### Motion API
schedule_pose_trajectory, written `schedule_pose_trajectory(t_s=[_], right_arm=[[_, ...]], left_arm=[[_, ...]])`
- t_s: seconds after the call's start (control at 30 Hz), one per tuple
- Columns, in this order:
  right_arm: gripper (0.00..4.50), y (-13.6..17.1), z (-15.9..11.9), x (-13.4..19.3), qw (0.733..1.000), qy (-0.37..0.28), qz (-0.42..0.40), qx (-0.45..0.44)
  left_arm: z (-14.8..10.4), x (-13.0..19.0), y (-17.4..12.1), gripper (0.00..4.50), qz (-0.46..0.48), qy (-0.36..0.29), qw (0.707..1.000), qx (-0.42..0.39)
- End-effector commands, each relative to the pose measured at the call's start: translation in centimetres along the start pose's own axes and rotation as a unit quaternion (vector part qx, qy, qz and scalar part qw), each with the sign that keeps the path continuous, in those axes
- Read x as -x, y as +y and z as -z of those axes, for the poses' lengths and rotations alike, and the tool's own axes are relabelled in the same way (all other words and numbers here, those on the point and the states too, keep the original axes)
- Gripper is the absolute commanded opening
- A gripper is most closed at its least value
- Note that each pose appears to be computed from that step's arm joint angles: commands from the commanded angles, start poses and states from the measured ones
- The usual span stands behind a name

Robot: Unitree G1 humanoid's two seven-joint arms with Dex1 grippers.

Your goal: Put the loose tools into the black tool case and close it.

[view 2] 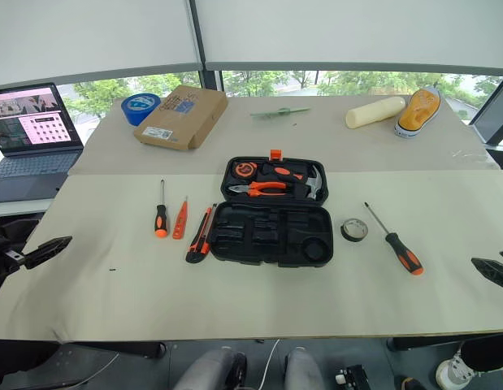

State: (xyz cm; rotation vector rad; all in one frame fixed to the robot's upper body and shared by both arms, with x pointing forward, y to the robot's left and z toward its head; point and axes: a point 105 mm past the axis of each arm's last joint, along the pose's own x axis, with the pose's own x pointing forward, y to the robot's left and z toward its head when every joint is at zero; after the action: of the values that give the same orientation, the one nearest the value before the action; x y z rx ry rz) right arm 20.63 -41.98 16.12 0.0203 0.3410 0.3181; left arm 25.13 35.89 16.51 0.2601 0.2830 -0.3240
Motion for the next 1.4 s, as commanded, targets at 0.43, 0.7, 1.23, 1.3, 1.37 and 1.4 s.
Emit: schedule_pose_trajectory(t_s=[0.43,0.7,1.23,1.3,1.37,1.4], right_arm=[[4.44,5.0,-7.0,-3.5,0.981,-0.049,-0.072,0.173],[4.44,14.8,-9.9,-6.9,0.937,-0.076,-0.224,0.258],[4.49,23.3,-9.3,-9.1,0.877,-0.087,-0.363,0.301],[4.5,23.6,-9.4,-9.1,0.876,-0.09,-0.366,0.3],[4.5,23.7,-9.5,-9.2,0.876,-0.093,-0.368,0.299],[4.5,23.8,-9.6,-9.3,0.876,-0.094,-0.367,0.299]], left_arm=[[-4.5,-5.5,-4.6,4.5,0.018,0.045,0.998,0.045],[-6.2,-9.6,-6.4,4.5,-0.02,0.137,0.981,0.133],[-2.7,-15.3,-9.7,4.25,-0.035,0.22,0.96,0.167],[-2.4,-15.6,-10.0,3.83,-0.035,0.221,0.96,0.17],[-2.0,-15.8,-10.0,3.09,-0.041,0.224,0.958,0.172],[-1.8,-15.8,-9.9,2.67,-0.045,0.226,0.957,0.173]])
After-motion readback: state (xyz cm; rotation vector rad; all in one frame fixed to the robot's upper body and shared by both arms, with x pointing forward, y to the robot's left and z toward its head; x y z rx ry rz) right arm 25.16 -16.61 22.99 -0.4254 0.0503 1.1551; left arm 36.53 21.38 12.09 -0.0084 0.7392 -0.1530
